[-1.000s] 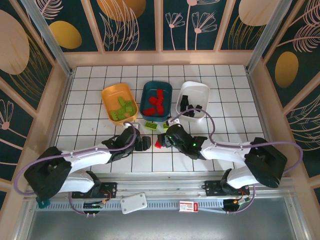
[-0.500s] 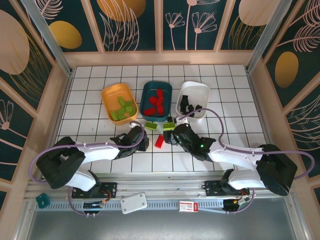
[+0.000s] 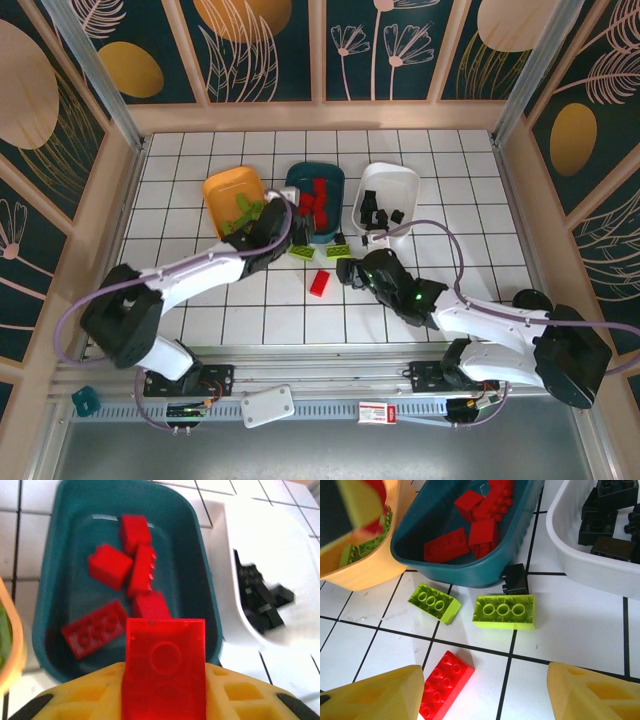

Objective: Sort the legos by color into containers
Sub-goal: Place the lego in the container.

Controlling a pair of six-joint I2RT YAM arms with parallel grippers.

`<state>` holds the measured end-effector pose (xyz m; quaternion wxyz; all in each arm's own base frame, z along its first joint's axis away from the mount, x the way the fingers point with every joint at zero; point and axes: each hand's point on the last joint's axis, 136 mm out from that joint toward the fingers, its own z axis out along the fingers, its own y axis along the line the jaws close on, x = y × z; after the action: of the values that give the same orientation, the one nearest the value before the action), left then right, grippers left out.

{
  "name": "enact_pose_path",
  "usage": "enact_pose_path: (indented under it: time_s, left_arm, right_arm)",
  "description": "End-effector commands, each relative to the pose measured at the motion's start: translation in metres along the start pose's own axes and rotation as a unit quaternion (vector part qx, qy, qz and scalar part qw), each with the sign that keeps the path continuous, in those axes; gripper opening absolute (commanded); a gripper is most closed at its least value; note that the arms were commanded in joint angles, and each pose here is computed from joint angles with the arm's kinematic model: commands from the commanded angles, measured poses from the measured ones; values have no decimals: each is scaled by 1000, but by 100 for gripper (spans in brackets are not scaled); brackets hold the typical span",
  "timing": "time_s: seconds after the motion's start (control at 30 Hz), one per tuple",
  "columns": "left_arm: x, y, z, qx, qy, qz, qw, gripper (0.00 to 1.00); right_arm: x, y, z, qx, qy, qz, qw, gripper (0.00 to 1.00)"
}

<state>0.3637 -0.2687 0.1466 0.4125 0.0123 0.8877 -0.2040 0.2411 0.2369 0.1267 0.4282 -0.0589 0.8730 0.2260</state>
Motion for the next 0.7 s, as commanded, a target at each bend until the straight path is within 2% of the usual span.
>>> enact_pose_path:
  time_s: [0.0, 0.1, 0.2, 0.33, 0.4, 0.53, 0.67]
  left_arm:
    - [-10, 0, 30, -18, 11, 23, 1000, 38]
    - [-15, 5, 56, -40, 19, 28, 999, 45]
    - [-26, 5, 69, -44, 22, 26, 998, 60]
    - [-37, -14, 57, -6, 15, 20, 1000, 73]
    - [-34, -15, 47, 5, 15, 19, 1000, 77]
    - [-8, -18, 20, 18, 28, 29, 999, 78]
    - [42, -25, -5, 29, 59, 54, 996, 81]
  right_arm:
    - [-1, -12, -5, 19, -11, 18, 1000, 67]
    - [-1, -17, -10, 21, -15, 23, 999, 67]
    - [-3, -18, -14, 20, -20, 27, 999, 67]
    - [-6, -21, -17, 21, -26, 30, 999, 68]
    - [-7, -22, -18, 21, -28, 32, 999, 68]
    - [-7, -26, -18, 23, -30, 35, 999, 68]
    - [-6, -30, -17, 25, -29, 37, 999, 68]
